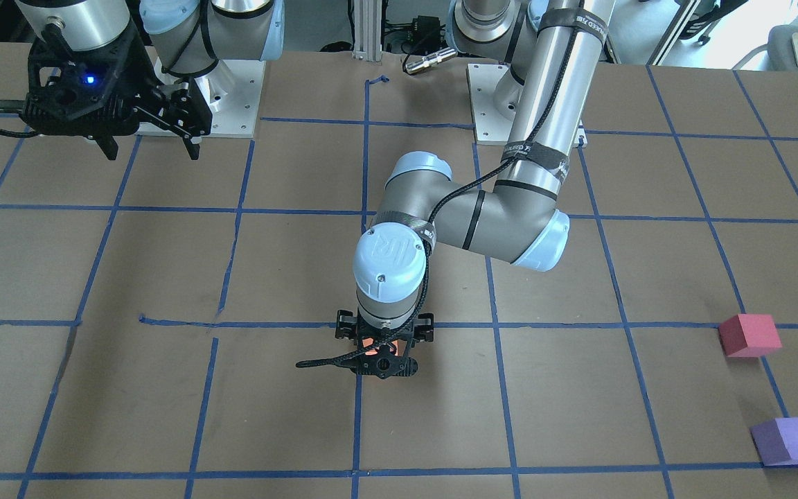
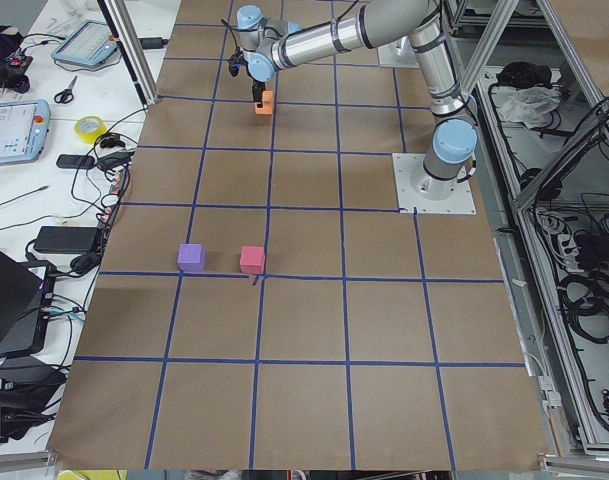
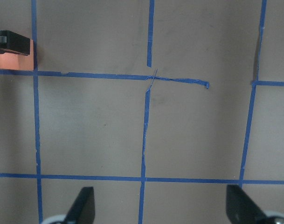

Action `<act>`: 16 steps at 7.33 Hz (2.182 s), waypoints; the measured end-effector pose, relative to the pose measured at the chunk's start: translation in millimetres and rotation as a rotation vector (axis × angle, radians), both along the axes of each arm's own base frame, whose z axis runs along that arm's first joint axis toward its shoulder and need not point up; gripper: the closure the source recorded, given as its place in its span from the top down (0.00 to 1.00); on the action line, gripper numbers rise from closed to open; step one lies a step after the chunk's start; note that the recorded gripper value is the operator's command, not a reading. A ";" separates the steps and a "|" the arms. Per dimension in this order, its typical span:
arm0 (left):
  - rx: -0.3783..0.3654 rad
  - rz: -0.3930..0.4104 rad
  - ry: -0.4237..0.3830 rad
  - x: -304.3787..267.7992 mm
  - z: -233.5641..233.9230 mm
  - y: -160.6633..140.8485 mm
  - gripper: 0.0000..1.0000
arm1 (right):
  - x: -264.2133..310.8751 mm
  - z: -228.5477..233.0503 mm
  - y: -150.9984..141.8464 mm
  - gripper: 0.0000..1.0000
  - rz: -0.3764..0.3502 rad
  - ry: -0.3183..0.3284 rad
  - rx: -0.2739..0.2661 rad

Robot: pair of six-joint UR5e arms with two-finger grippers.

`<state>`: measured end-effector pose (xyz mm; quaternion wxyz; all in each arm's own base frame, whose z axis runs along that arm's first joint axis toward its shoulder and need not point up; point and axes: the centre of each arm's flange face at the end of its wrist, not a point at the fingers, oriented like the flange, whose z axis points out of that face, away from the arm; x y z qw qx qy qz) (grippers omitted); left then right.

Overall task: Arrange blocks in a line
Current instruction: 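Lower the left gripper and close it on the orange cube, then carry the orange cube with the left gripper toward the purple and pink cubes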

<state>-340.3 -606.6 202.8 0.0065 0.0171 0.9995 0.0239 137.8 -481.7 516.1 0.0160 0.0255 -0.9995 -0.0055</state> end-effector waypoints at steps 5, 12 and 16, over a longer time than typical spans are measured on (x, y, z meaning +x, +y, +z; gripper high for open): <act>0.047 0.013 0.048 -6.2 -16.2 1.5 0.12 | -2.1 3.9 -6.0 1.00 -0.004 -0.002 -0.050; 0.006 0.245 0.020 136.7 77.9 -56.3 0.00 | -2.2 5.1 -5.9 1.00 -0.005 -0.001 -0.053; -0.005 0.314 -0.108 314.2 80.6 -92.3 0.00 | -2.2 6.1 -5.2 1.00 -0.005 -0.001 -0.055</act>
